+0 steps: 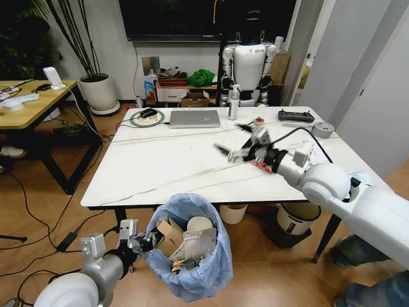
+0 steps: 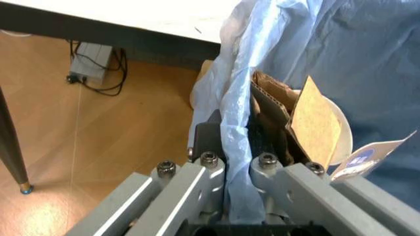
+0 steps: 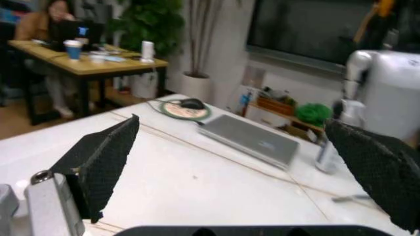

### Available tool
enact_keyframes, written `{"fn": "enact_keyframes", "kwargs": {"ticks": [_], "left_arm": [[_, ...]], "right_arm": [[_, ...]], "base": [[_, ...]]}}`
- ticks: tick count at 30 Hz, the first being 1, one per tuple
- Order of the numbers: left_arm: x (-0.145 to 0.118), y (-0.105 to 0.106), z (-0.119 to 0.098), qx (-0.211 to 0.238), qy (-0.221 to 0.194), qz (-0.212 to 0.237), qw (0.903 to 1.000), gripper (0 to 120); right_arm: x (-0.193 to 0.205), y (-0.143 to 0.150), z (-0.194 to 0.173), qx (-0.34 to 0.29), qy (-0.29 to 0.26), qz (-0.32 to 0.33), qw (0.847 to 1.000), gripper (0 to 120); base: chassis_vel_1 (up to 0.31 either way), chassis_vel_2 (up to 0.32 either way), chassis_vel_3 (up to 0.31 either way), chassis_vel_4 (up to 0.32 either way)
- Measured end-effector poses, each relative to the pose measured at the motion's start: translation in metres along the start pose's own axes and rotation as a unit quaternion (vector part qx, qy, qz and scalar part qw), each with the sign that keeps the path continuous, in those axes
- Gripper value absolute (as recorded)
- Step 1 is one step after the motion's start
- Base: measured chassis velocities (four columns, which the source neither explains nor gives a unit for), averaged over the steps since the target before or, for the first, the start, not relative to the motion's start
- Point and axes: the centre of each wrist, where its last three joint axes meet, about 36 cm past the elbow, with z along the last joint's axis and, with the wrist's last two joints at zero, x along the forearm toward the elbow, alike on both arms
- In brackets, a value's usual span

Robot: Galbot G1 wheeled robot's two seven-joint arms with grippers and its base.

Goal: Pick up the trash bin and place the trash from the table into it.

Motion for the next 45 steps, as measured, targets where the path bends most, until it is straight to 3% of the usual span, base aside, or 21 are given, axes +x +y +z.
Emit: {"fn": "enact_keyframes", "kwargs": {"ticks": [6,17,23,45], "left_arm": [[-0.005,0.003,-0.008,-0.008,0.007,0.010,0.9999,0],[-0.020,0.010,-0.016,-0.009,0.019,0.020,0.9996,0],[-0.022,0.010,-0.015,-0.008,0.021,0.022,0.9995,0],[-0.014,0.009,-0.013,-0.017,0.026,0.016,0.9994,0]], "right_arm": [[0.019,-0.014,0.040,-0.018,0.045,0.046,0.998,100],[0.002,-0.023,0.080,-0.075,0.099,0.030,0.992,100],[-0.004,-0.057,0.105,-0.085,0.142,0.034,0.986,100],[-0.021,-0.116,0.164,-0.126,0.181,0.051,0.974,100]], "base": [[0.000,0.000,0.000,0.000],[0.000,0.000,0.000,0.000],[0.000,0.000,0.000,0.000],[0.000,0.000,0.000,0.000]]}}
